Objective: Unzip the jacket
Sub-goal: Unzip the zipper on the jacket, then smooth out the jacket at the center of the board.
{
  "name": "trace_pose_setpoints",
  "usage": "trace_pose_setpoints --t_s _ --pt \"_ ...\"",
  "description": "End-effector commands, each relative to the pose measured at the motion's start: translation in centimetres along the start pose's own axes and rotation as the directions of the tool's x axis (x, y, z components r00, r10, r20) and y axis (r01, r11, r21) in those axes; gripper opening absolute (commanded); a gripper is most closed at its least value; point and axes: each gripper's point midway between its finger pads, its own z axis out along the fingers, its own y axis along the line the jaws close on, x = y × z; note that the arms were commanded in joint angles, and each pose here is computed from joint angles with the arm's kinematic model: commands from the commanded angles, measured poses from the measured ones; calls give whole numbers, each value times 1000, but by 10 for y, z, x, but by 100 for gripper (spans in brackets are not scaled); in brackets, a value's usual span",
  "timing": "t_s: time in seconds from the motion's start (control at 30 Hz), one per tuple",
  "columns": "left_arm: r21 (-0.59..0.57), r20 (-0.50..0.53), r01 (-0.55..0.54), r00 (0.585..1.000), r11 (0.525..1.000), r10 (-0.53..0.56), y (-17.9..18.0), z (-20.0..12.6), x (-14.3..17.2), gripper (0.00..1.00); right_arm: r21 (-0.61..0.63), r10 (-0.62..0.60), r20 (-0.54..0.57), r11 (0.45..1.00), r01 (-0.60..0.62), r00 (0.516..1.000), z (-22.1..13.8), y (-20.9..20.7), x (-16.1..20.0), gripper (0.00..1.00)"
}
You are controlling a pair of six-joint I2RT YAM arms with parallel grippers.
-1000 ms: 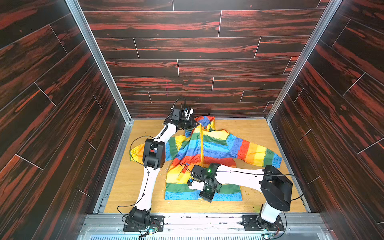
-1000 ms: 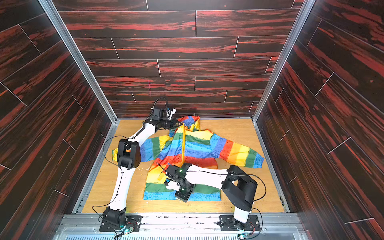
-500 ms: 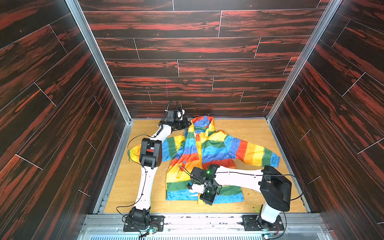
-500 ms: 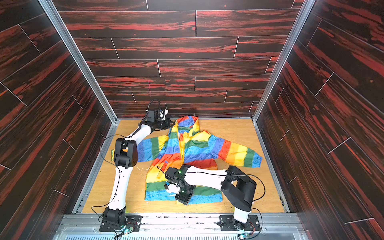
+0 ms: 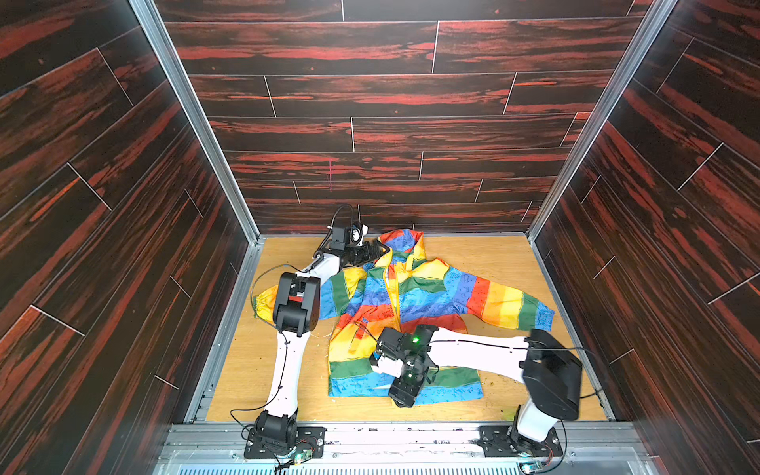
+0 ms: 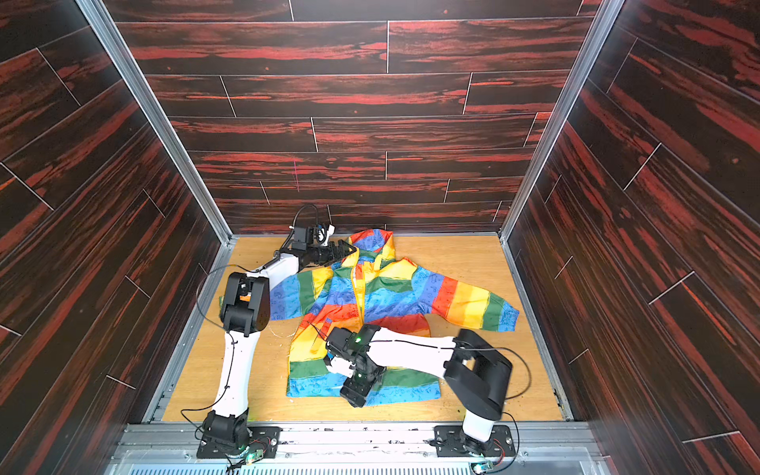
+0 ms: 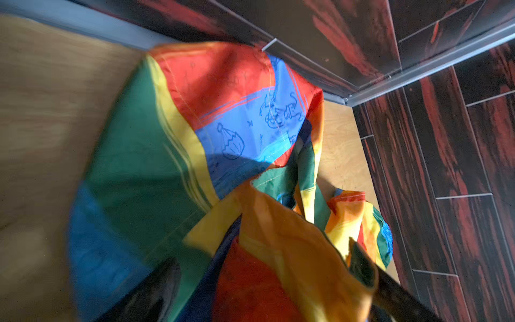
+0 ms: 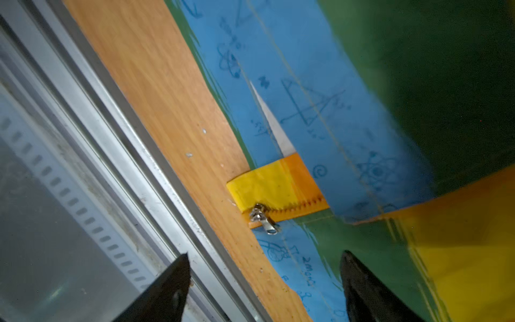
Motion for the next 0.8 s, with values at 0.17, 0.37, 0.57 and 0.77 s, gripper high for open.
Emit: trace_pose_setpoints --t_s 0.17,0.37,0.57,0.77 --pt "-482 296 99 954 871 56 -14 -163 -28 100 125 428 437 842 -525 791 -69 -56 -3 81" --pt "-702 12 -14 999 712 31 -37 -209 117 79 160 807 410 395 -905 425 -71 -109 84 74" --pt "-730 -305 -211 952 650 -33 -46 -241 246 66 157 947 270 136 -978 176 -54 -115 163 69" --pt "-780 -398 -238 902 579 -165 -22 -280 326 64 169 963 232 98 -981 137 -47 -121 182 67"
